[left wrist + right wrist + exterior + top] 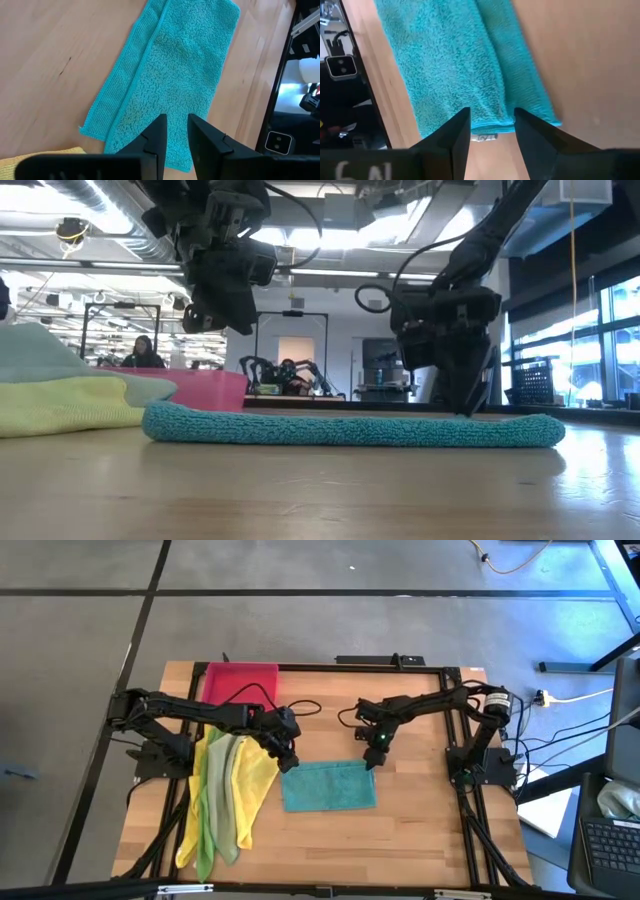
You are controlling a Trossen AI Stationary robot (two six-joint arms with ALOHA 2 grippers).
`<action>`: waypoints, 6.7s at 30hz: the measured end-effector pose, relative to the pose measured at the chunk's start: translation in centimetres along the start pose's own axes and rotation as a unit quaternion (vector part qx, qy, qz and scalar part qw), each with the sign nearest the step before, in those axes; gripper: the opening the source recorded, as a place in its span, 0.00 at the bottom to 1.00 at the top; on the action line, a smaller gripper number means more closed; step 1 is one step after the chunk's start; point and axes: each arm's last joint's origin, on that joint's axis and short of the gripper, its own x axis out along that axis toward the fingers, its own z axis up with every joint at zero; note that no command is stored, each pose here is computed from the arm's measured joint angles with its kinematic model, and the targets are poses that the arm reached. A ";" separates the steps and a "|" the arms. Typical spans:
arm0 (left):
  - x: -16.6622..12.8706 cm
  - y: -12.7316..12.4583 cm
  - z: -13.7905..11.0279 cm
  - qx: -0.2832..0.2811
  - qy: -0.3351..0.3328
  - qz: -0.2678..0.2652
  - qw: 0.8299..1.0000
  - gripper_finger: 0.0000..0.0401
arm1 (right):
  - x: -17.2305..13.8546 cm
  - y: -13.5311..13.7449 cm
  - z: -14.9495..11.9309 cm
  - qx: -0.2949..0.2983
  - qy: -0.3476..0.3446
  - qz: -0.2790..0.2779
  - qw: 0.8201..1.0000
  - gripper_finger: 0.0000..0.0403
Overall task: Fold microfiber towels
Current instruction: Fold the blue microfiber towel
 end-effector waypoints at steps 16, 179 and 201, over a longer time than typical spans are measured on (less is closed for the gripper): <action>0.0 0.0 0.0 0.000 0.001 -0.001 1.000 0.17 | 1.2 1.2 0.0 -0.027 0.001 -0.028 0.999 0.38; 7.5 0.1 6.3 0.197 0.177 -0.023 0.964 0.00 | -3.3 8.0 -1.6 -0.171 0.022 -0.156 0.973 0.02; 8.2 1.3 5.4 0.193 0.169 0.039 0.966 0.00 | -2.1 6.6 -2.3 -0.133 0.015 -0.161 0.978 0.02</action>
